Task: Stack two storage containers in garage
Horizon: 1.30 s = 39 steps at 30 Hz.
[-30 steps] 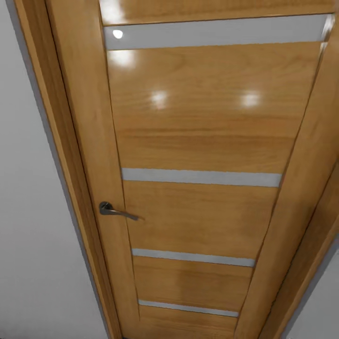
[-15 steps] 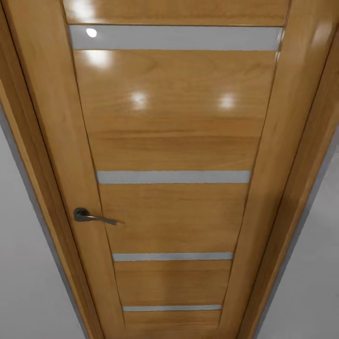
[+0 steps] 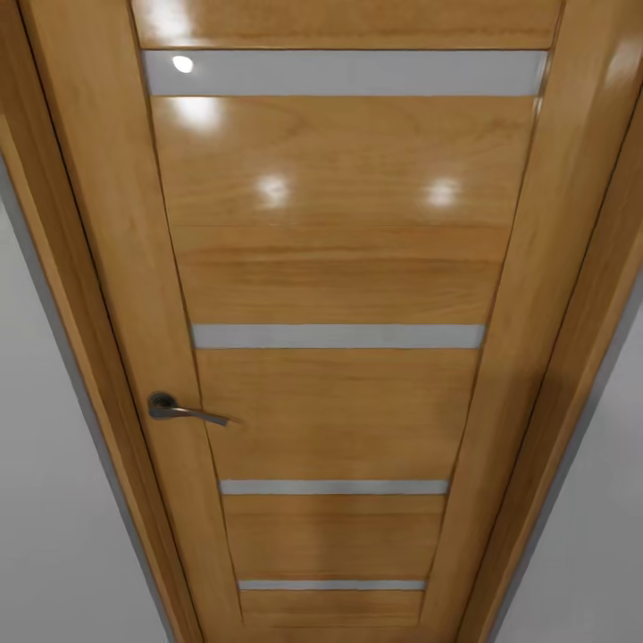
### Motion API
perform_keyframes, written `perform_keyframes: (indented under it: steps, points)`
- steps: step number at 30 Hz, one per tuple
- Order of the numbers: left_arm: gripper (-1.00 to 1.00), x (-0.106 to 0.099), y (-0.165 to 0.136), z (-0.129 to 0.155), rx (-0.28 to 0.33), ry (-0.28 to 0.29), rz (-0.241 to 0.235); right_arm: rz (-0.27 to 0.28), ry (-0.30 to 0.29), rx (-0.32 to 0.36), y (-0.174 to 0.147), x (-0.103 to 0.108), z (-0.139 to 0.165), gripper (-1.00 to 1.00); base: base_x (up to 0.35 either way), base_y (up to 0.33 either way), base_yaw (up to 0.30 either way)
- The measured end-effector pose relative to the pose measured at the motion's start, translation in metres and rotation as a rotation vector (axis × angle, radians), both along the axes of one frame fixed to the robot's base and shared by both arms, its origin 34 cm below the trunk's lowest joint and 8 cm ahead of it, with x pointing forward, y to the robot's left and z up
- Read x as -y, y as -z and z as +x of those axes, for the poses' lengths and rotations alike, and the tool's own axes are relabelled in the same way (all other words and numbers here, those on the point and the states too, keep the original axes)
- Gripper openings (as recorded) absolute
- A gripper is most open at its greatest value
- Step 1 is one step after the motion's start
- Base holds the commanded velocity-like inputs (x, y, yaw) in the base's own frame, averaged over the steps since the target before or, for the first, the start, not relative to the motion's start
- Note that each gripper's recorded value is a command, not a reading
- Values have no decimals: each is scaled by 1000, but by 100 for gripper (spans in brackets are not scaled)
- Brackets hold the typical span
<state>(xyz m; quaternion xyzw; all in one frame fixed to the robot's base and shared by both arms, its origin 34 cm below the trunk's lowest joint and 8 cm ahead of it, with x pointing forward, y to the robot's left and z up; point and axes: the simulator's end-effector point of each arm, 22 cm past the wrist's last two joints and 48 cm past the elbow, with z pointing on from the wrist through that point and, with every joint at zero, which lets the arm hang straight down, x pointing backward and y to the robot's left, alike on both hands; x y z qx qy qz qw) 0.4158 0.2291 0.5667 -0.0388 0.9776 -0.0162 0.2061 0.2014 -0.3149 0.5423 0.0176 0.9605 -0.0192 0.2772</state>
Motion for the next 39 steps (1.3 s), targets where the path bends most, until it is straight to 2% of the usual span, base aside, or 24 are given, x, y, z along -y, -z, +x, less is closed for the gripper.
perform_keyframes:
  steps: [21,26,28,35,37,39]
  points:
    - [100,3,-4,6,14,5,-1,-3,3,-1,0,0,0,100,26,0,14]
    - [100,3,-28,45,114,1,0,-6,5,-1,0,1,0,100,1,0,0]
    - [100,6,-51,75,194,-3,-3,-6,4,-2,0,1,0,100,0,0,0]
    - [100,5,-98,126,331,-14,-6,-8,2,0,0,1,1,100,0,0,0]
    - [100,8,-128,158,407,-17,-13,-10,1,3,0,2,2,100,0,0,0]
    - [100,13,-147,179,445,-18,-23,-10,1,4,0,2,3,100,0,0,0]
